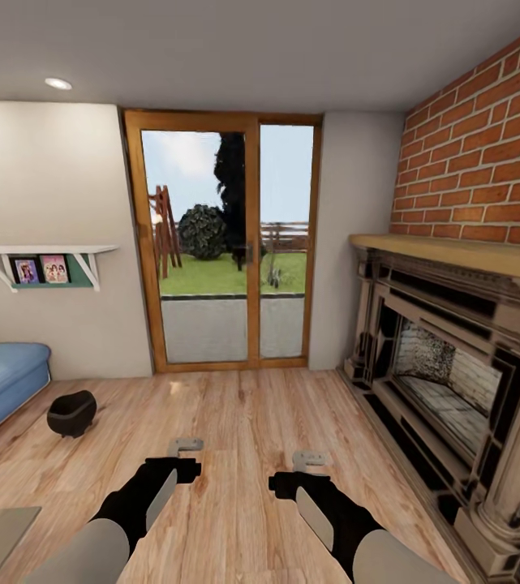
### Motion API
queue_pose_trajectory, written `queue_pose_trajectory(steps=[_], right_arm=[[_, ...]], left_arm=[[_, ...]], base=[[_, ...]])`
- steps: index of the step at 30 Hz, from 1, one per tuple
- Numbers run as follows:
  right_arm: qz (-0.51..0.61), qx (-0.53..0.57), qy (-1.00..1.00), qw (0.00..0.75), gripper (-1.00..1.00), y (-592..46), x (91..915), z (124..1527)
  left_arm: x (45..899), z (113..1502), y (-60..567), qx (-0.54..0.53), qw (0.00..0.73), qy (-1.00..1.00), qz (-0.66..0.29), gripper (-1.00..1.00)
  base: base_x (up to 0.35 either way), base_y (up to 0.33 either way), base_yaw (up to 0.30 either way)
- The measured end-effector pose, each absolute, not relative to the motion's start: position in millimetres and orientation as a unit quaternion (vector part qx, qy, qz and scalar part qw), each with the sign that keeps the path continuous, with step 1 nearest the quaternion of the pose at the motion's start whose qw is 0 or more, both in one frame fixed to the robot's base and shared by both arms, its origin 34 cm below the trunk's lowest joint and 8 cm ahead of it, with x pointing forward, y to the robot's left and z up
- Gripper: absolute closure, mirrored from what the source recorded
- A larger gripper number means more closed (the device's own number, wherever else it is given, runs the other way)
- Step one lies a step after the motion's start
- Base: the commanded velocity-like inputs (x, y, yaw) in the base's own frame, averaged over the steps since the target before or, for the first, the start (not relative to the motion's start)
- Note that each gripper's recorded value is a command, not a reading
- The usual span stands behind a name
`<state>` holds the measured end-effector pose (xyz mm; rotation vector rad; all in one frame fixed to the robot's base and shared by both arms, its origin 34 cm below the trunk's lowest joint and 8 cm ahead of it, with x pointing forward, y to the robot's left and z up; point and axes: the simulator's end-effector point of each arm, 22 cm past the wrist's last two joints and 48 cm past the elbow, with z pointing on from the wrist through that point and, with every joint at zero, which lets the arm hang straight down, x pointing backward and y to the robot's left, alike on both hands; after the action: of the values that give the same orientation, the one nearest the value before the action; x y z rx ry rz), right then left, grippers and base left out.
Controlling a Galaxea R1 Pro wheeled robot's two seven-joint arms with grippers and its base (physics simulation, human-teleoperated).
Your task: Place each of the two pumpkins and all three candles from the living room inside a cabinet in the living room (use any cabinet), then make sure every cabinet is closed, and position the cauldron so it is next to a table in the living room.
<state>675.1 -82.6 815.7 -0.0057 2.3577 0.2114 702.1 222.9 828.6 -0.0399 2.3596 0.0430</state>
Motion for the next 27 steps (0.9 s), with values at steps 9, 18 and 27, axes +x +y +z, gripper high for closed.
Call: queue_pose_trajectory(steps=[9, 18, 27], right_arm=[[0.08, -0.003, 0.925, 0.37, -1.0, -82, 673, 800], [0.065, -0.002, 0.971, 0.232, -1.0, -99, 627, 751], [-0.017, 0.023, 0.979, 0.202, -1.0, -138, 616, 729]], left_arm=[[703, 817, 223, -0.016, 0.381, 0.924, 0.017, -1.0], [704, 804, 224, -0.016, 0.382, 0.924, 0.018, -1.0], [705, 791, 224, -0.017, 0.382, 0.924, 0.018, -1.0]], base=[[0.0, 0.0, 0.0], [0.0, 0.0, 0.0], [0.0, 0.0, 0.0]])
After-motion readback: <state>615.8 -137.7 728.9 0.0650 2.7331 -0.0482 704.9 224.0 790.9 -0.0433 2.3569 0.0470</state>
